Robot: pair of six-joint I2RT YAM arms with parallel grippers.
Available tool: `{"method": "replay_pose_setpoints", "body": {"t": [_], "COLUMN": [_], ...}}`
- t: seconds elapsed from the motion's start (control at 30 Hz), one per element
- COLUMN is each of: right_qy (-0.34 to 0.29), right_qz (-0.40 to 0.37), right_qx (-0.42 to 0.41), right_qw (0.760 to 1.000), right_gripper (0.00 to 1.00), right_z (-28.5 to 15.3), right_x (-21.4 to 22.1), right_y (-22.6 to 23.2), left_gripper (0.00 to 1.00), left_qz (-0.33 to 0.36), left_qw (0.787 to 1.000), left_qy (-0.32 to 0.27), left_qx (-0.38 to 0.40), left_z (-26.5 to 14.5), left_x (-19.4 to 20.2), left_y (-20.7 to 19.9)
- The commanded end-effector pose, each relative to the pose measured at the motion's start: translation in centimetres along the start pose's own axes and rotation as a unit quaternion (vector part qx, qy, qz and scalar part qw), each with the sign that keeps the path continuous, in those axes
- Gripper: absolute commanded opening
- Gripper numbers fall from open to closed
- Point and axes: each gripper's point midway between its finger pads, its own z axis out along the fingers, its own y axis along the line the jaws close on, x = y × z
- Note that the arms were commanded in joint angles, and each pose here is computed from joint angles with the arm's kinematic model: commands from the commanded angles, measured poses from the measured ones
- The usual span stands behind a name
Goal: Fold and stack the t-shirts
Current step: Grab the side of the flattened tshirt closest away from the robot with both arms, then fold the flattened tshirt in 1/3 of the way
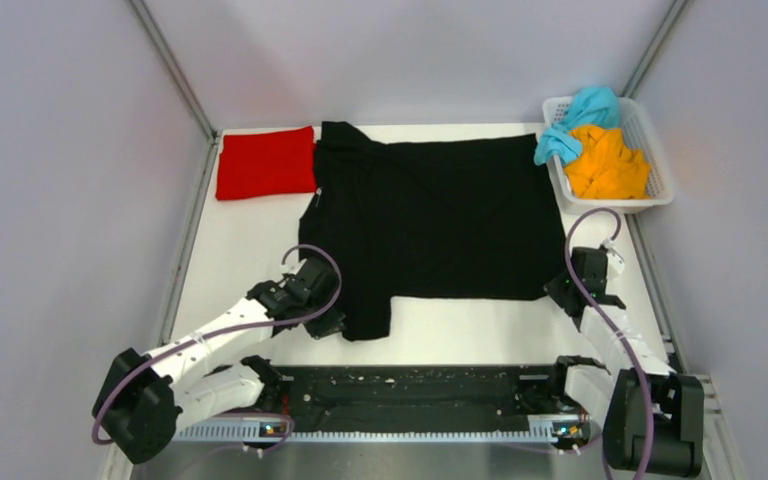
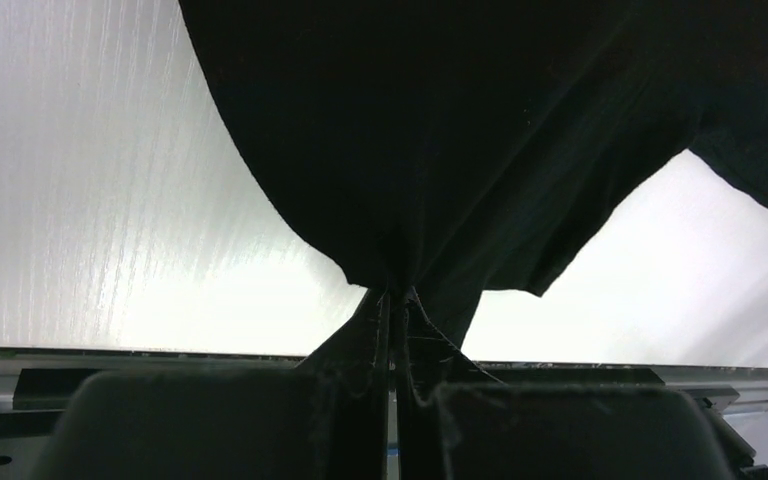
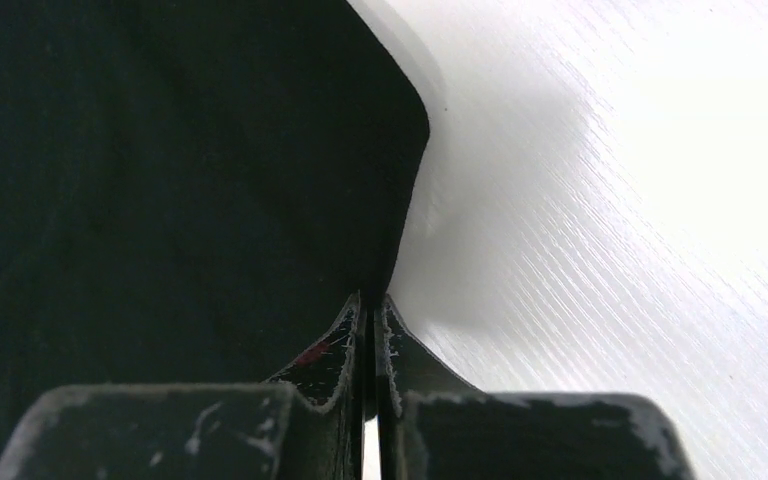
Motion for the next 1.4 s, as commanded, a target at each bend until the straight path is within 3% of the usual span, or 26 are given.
{"method": "replay_pose_setpoints", "body": {"t": [0.0,0.27,0.67,0.93,1.13,1.37], "right_qy": [-0.005,0.040,0.102,0.092,0.134,0.093], "right_qz": [0.002,0.010,0.015,0.026,-0.022,-0.042], "right_qx": [0.011,0.044,0.039,0.016,0.014,0.011], "right_qw": [1.000,0.998,0.994,0.995,0.991,0.995], "right_gripper": [0.00,0.00,0.00,0.00,0.00,0.00], "right_z": [-1.0,-6.6,-11.3,-9.8,-8.1,-6.5], "right_x": [-0.5,-0.4,1.5,1.7,1.8,-2.3], "right_y": [-0.4,-1.1,-1.3,-0.7,0.4,2.9], "left_gripper": [0.00,0.00,0.00,0.00,0.00,0.00], "left_qz": [-0.007,-0.041,-0.085,-0.007,0.060,0.083], "left_qw": [1.000,0.998,0.992,0.992,0.991,0.989], "left_qy": [0.010,0.041,0.086,-0.011,-0.072,-0.093], "left_qx": [0.002,-0.002,0.035,0.122,0.098,0.074], "left_z": [-0.9,-3.7,-6.2,-6.2,-6.9,-6.3], "left_x": [0.6,1.9,5.0,0.4,-4.4,-9.6], "left_y": [0.4,1.1,2.5,-3.3,-7.2,-10.6]}}
